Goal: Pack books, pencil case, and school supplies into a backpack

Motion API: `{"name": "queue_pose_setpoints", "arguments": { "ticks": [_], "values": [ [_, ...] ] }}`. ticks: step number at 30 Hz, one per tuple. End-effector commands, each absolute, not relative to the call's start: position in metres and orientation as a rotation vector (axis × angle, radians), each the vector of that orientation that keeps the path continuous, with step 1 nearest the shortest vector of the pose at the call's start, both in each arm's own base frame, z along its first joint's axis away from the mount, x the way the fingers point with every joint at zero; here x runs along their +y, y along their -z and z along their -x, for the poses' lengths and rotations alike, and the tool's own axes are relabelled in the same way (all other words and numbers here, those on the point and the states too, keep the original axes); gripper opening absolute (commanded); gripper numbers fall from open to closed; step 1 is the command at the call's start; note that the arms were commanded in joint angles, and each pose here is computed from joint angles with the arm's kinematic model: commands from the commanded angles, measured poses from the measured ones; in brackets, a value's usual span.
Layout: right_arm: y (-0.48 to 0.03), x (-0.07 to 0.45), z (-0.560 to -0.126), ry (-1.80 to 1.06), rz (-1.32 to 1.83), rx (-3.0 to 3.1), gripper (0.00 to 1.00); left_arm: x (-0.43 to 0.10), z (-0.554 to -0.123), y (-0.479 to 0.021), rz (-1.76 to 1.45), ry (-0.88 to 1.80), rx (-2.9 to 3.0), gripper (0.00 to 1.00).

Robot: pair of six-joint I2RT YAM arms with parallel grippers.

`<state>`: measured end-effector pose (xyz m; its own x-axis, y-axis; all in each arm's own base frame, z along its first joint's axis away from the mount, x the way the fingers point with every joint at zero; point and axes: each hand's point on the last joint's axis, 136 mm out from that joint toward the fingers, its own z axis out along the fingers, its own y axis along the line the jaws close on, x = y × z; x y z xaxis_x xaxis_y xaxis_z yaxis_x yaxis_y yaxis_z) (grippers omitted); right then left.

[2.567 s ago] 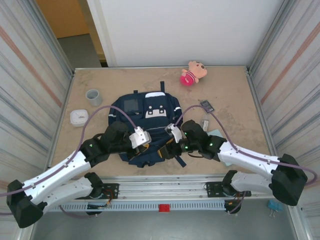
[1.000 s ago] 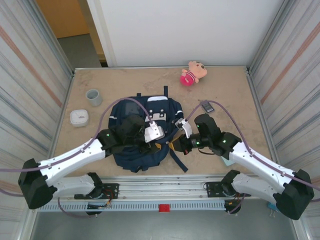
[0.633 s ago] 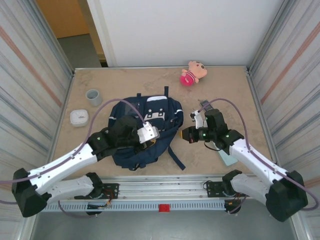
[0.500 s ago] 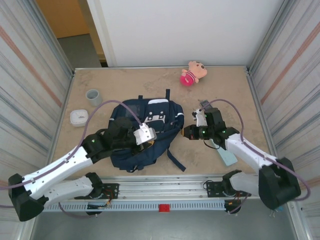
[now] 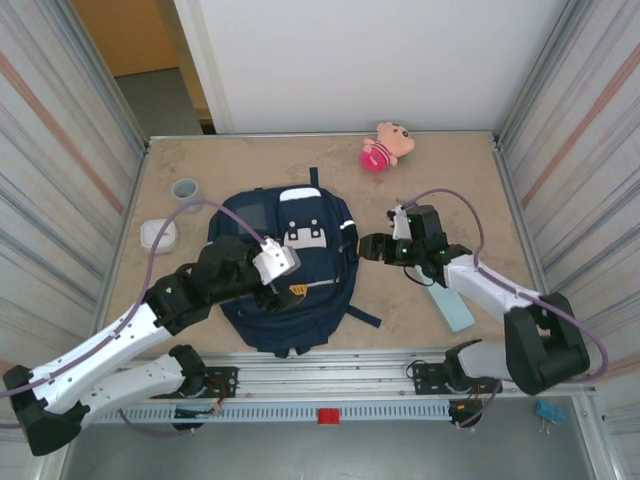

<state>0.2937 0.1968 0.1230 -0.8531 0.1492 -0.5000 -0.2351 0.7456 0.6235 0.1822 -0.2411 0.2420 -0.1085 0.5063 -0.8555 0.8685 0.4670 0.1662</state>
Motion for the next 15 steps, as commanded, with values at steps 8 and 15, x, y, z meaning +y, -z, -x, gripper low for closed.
{"name": "queue_pose_setpoints", "arguments": {
  "ticks": [8,15],
  "values": [
    [-0.165,0.203,-0.261,-0.945,0.168,2.364,0.73,-0.203,-0.217,-0.199,-0.939,0.308,2.031,0.89],
    [-0.158,0.24,-0.242,-1.026,0.241,2.375,0.73,-0.204,-0.218,-0.155,-1.194,0.175,2.028,0.89]
  ]
}}
